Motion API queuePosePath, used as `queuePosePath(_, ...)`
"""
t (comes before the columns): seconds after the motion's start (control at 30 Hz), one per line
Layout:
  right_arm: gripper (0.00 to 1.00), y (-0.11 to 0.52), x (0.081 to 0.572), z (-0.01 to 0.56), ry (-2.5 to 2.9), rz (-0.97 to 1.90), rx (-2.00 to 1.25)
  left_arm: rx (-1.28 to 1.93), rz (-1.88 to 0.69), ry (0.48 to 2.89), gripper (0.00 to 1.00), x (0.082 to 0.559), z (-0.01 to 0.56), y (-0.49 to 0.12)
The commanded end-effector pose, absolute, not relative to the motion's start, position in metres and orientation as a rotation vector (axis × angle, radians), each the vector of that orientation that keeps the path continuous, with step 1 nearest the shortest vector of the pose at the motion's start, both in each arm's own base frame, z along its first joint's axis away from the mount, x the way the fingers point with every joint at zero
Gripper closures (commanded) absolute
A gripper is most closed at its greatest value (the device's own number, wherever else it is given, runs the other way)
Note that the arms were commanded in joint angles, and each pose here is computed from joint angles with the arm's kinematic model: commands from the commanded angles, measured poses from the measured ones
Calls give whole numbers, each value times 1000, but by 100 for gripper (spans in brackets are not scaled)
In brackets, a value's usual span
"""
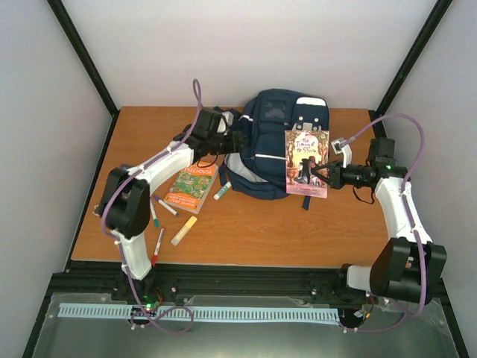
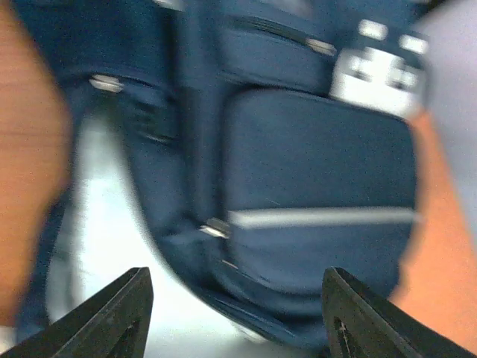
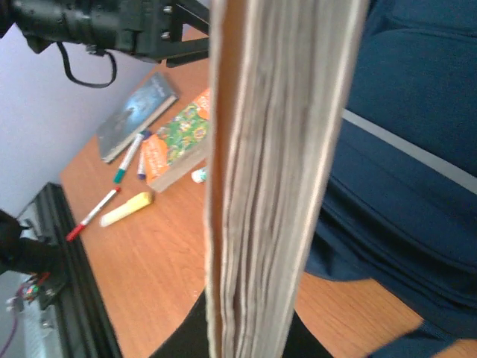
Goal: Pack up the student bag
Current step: Pick up the book from the center of the board, then adjust the book at the center of the board.
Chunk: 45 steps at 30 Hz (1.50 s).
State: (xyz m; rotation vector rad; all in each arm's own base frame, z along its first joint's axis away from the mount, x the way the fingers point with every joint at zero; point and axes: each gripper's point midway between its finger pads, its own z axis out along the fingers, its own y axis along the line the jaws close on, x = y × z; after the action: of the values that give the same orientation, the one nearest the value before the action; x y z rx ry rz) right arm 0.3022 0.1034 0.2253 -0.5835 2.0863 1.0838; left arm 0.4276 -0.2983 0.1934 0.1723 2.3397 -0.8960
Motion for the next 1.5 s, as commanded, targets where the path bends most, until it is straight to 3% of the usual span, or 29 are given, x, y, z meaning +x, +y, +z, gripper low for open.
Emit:
queuePosePath(0.0,97,87,311,228,2081,921,-553,-69,-509,2463,36,480,145,-241)
queuePosePath(0.2,97,80,307,221,2095,907,-532,-136,-248,2552,38,503,100,-221)
queuePosePath(0.37,97,79,307,221,2088,913,-531,-116,-239,2605,44,508,73,-227)
queuePosePath(0.5,97,76,307,219,2090,914,-524,-88,-349,2611,63,506,67,-243)
queuePosePath(0.63,97,69,308,220,2087,906,-503,-36,-447,2582,90,497,79,-263)
queuePosePath(0.73,97,63,310,220,2086,909,-483,19,-511,2564,99,485,92,-282)
queuePosePath(1.47,97,10,319,229,2105,801,-330,192,-765,2530,99,344,100,-344)
